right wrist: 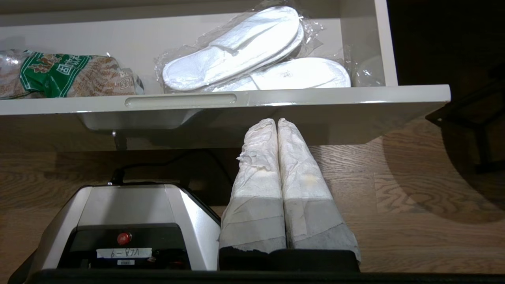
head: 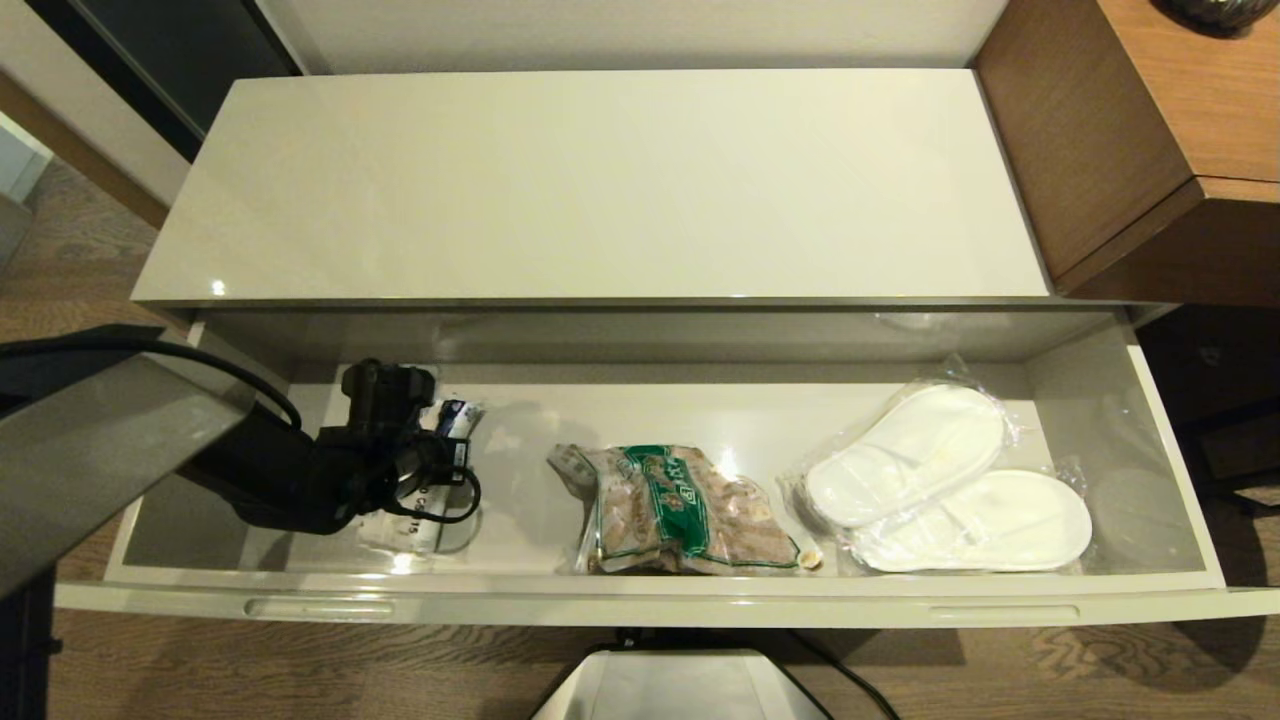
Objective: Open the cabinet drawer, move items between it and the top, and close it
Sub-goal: Take out the tissue from the drawer, then place the tissue on the table
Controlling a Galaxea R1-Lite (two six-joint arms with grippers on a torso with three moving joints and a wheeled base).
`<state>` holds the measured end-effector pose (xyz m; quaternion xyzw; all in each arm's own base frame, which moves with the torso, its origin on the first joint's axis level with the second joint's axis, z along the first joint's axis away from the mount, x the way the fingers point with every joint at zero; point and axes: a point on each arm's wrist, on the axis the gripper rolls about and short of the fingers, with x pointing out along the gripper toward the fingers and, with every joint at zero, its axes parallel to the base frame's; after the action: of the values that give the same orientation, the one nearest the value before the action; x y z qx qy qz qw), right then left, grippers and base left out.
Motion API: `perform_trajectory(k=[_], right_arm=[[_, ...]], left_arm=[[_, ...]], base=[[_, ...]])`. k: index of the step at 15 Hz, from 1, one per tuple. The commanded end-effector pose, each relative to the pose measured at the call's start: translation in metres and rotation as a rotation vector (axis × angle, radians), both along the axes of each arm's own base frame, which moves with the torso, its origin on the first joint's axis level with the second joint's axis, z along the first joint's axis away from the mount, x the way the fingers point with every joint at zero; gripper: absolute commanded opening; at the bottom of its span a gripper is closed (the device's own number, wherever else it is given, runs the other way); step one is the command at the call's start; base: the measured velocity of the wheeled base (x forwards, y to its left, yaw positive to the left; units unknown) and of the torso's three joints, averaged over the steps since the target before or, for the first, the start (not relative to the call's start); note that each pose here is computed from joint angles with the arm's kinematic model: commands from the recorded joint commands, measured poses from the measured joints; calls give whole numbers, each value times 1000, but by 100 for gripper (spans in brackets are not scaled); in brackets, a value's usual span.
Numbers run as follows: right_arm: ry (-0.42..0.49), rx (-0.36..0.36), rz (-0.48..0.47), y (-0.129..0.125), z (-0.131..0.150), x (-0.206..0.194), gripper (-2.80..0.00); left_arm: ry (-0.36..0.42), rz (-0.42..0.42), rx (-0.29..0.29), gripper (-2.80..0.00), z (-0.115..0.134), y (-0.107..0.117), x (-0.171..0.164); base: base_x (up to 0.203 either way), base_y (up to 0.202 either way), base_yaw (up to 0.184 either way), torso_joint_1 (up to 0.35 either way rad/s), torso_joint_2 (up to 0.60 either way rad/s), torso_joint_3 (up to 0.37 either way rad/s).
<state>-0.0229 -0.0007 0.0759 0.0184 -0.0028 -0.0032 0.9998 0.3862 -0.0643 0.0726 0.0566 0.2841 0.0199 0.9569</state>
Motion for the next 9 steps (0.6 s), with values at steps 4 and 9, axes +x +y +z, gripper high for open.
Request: perform_trajectory(k=[4,9], right_arm=[[-16,0,-1,0,-1,-1,-280],[-16,0,0,0,-1,-1,-280]], left_arm=[[-126,-16,-19,-280,90,2,-54],[-140,-29,-24,-280,134,9,-102]], base=[[0,0,0,0,0,0],[0,0,0,0,0,0]])
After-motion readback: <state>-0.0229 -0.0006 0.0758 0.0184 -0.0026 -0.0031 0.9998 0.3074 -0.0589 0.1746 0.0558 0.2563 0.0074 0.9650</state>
